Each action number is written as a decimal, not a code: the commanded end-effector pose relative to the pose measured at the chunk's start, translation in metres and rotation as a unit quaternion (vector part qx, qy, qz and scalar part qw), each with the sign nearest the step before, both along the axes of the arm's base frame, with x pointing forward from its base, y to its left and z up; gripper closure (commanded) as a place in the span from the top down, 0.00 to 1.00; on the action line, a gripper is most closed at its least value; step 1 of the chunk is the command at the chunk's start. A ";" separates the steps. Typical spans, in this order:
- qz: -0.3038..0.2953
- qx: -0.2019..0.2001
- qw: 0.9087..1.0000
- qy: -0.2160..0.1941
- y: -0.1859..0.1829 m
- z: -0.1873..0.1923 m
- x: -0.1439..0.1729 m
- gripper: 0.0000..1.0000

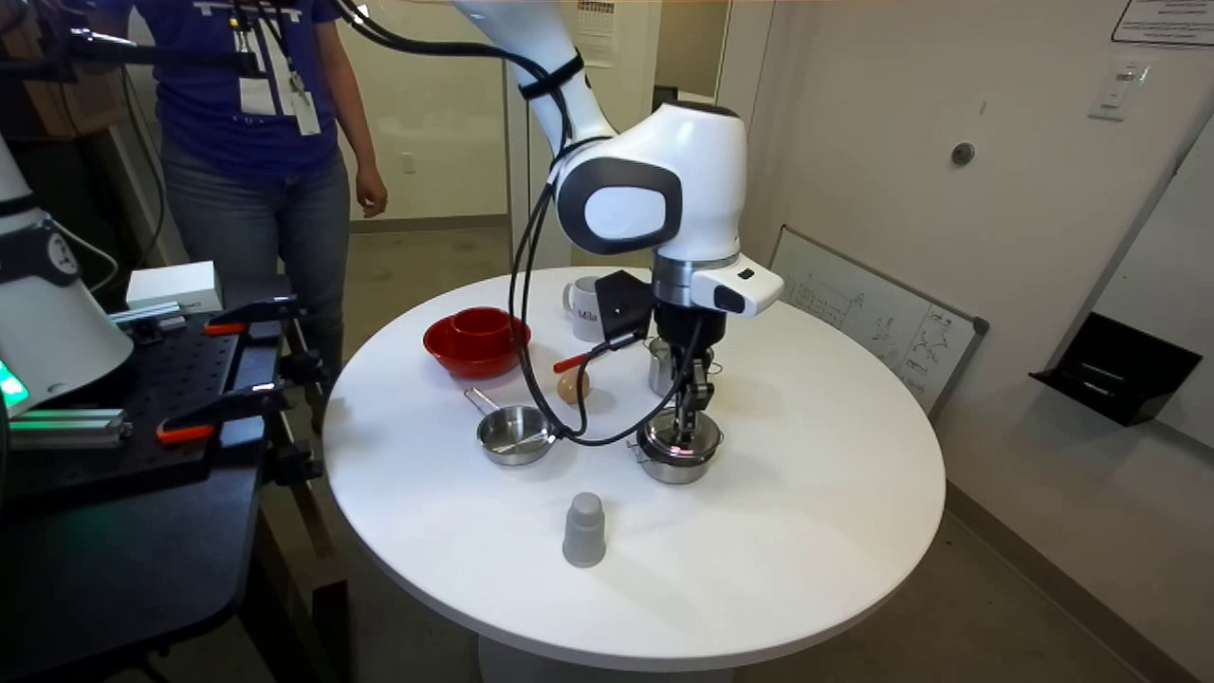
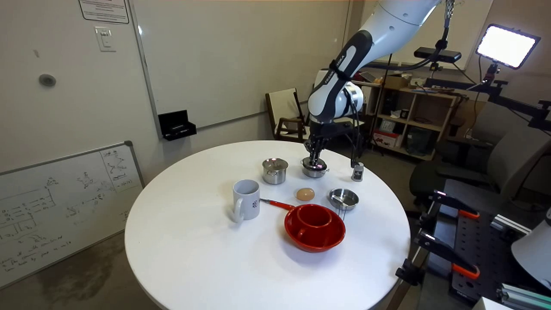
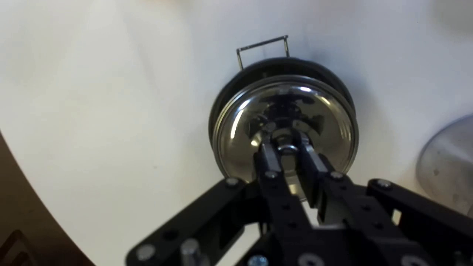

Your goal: Take the lid off the silver pot

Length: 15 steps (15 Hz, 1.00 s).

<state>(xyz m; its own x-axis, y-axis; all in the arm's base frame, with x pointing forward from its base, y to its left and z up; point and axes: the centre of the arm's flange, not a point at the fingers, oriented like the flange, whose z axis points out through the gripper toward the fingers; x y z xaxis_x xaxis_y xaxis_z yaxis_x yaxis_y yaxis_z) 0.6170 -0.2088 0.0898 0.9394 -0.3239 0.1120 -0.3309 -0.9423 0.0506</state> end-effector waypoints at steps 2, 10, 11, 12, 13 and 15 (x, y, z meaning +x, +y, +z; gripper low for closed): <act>0.001 -0.006 1.000 -0.011 0.012 0.043 -0.010 0.05; 0.098 0.038 0.994 0.011 0.050 0.055 0.013 0.05; 0.115 0.046 0.992 0.017 0.057 0.051 0.016 0.05; 0.129 0.055 0.990 0.027 0.064 0.048 0.017 0.05; 0.141 0.062 0.987 0.034 0.069 0.046 0.018 0.05; 0.159 0.074 0.983 0.057 0.078 0.039 0.016 0.05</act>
